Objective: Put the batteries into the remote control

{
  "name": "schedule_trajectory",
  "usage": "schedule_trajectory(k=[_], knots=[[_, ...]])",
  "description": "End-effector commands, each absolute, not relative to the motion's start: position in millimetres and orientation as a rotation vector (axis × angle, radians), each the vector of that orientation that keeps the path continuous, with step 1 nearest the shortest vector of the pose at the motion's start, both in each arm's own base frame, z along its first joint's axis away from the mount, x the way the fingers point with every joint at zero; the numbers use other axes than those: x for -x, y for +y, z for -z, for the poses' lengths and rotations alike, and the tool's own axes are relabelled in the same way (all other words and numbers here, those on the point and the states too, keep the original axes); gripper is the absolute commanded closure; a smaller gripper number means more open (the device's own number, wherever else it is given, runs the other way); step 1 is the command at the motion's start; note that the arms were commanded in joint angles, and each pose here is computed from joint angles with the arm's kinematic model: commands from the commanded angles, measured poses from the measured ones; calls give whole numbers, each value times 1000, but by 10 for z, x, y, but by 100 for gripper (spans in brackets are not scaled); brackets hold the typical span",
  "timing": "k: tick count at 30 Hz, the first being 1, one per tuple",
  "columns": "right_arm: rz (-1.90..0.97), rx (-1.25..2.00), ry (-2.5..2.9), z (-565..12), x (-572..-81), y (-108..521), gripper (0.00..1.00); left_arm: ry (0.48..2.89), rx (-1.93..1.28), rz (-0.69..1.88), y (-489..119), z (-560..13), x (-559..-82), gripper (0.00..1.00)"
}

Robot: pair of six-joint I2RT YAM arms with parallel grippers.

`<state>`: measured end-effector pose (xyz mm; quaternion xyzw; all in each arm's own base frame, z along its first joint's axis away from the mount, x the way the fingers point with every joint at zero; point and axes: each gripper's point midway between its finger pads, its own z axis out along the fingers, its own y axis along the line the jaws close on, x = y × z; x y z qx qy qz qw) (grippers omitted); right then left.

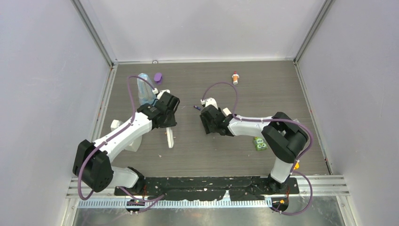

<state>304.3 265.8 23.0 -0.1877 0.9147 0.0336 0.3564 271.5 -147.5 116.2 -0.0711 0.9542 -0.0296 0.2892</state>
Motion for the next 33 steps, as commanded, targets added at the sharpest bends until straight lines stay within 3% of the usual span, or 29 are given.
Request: schedule_trajectory(k=[1, 5, 16, 21, 26, 33], knots=[[-59, 521, 2312, -310, -3127, 2677, 38, 2510, 195, 124, -1511, -1211, -2784, 100], [-62, 556, 2297, -333, -3125, 2696, 40, 2516, 191, 130, -1517, -1196, -2779, 100], [-124, 547, 2359, -194, -3030, 2767, 65, 2519, 186, 141, -1506, -1187, -2753, 100], [-145, 494, 2402, -149, -2998, 2742, 70, 2519, 165, 184, -1540, -1219, -2715, 100], [-139, 472, 2432, -108, -2958, 2693, 68, 2503, 150, 230, -1563, -1309, -2689, 100], [-165, 548, 2463, -122, -2833, 2637, 53, 2486, 128, 283, -1608, -1401, -2666, 100]])
